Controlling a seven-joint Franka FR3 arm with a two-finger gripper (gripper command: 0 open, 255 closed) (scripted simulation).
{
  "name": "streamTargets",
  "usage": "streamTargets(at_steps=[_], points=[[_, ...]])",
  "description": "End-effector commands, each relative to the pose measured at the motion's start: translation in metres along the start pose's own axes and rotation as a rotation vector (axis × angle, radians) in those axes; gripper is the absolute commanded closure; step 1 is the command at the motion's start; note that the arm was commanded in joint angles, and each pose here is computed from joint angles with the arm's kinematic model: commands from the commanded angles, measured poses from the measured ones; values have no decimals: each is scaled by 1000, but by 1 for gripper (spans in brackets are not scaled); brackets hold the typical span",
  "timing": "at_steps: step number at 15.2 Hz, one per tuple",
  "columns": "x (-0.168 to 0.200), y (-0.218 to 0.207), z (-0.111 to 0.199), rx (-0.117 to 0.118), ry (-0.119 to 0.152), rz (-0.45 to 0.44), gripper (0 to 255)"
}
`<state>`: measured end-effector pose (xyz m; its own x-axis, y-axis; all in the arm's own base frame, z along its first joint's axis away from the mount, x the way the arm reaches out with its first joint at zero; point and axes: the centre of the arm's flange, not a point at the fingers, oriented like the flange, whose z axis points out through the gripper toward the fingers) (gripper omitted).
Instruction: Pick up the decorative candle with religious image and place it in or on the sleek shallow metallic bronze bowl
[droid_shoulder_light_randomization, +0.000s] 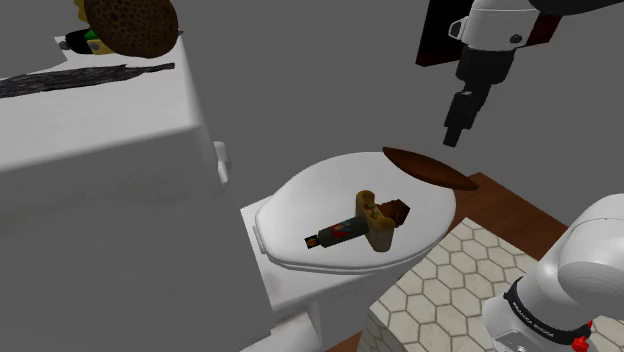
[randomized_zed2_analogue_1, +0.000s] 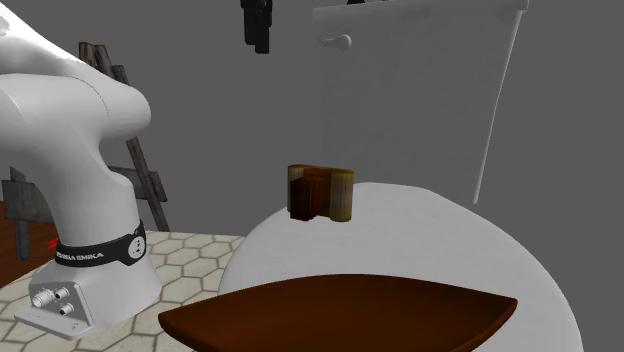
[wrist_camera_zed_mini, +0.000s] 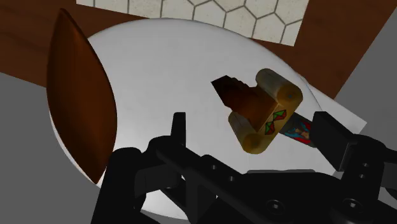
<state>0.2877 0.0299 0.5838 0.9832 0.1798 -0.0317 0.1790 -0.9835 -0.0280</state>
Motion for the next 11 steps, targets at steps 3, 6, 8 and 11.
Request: streamTargets(at_steps=[3, 6, 8, 11], points=[[5, -18, 21, -18, 2, 25, 0], [12, -45, 53, -44, 5, 62, 0], [18, -62, 74, -62, 6, 86, 0], [28, -87, 107, -88, 9, 124, 0]])
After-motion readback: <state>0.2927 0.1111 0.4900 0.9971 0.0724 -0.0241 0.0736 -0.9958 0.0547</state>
